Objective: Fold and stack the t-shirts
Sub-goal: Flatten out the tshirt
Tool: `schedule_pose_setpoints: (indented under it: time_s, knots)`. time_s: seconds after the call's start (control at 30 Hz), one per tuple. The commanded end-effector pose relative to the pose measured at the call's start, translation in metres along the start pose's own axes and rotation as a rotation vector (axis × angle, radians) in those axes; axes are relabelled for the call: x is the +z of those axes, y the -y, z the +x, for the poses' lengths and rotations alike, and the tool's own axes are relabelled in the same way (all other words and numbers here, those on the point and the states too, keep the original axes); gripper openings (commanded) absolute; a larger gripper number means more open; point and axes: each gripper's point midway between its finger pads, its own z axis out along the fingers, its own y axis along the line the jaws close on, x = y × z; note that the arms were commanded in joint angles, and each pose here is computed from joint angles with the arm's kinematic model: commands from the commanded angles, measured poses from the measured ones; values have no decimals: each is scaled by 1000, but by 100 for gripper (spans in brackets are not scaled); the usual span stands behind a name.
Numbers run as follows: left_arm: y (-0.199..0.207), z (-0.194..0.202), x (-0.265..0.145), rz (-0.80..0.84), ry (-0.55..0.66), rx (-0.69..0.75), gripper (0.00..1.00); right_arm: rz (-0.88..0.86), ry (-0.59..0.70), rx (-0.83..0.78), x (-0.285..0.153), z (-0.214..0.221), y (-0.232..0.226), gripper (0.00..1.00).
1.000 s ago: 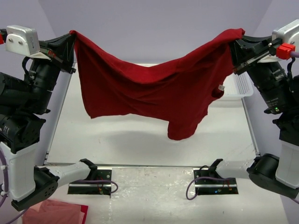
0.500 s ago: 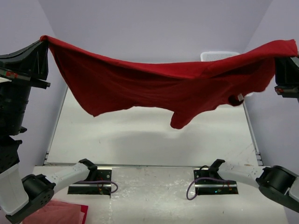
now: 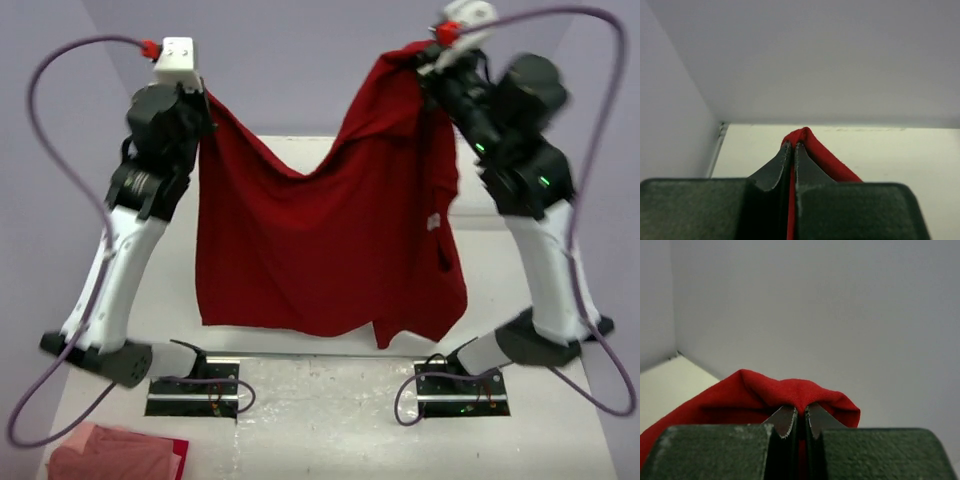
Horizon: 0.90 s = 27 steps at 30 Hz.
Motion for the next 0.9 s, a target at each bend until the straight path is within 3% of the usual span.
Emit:
schedule_pose_setpoints:
  time_s: [0.0,0.13,0.17,0.23,0.43,0.57,0.6,0.63,0.67,0.77,0.83,0.87]
  knots:
    - [-70,82,77,-242,-191,-31,0,-42,-177,10,70,88,-10,0]
    - [-125,149,136,-313,-327,-30,0,-111,-297,-2,124,167,-15,0]
    - [-131,186,154,-314,-396,-32,0,-141,-305,8,131,181,-13,0]
    - [-167,188,168,-376,-400,-44,0,-157,-365,9,150,228,-15,0]
    - [-192,269,206,-347,-503,-49,0,-86,-499,25,177,338,6,0]
    - [-190,280,233,-290,-480,-59,3,-89,-517,43,188,370,16,0]
    - [-191,283,237,-278,-482,-65,12,-74,-505,44,191,373,21,37]
    - [-190,282,242,-259,-466,-82,23,-56,-507,40,193,378,26,62]
    - [-191,282,245,-251,-454,-91,52,-34,-506,41,194,380,33,94]
    - [-183,249,249,-203,-354,-100,100,17,-508,70,190,368,45,99]
    - [-188,205,240,-253,-258,-107,100,64,-493,82,176,336,52,99]
    - [-189,201,235,-268,-251,-114,100,74,-509,105,168,328,51,99]
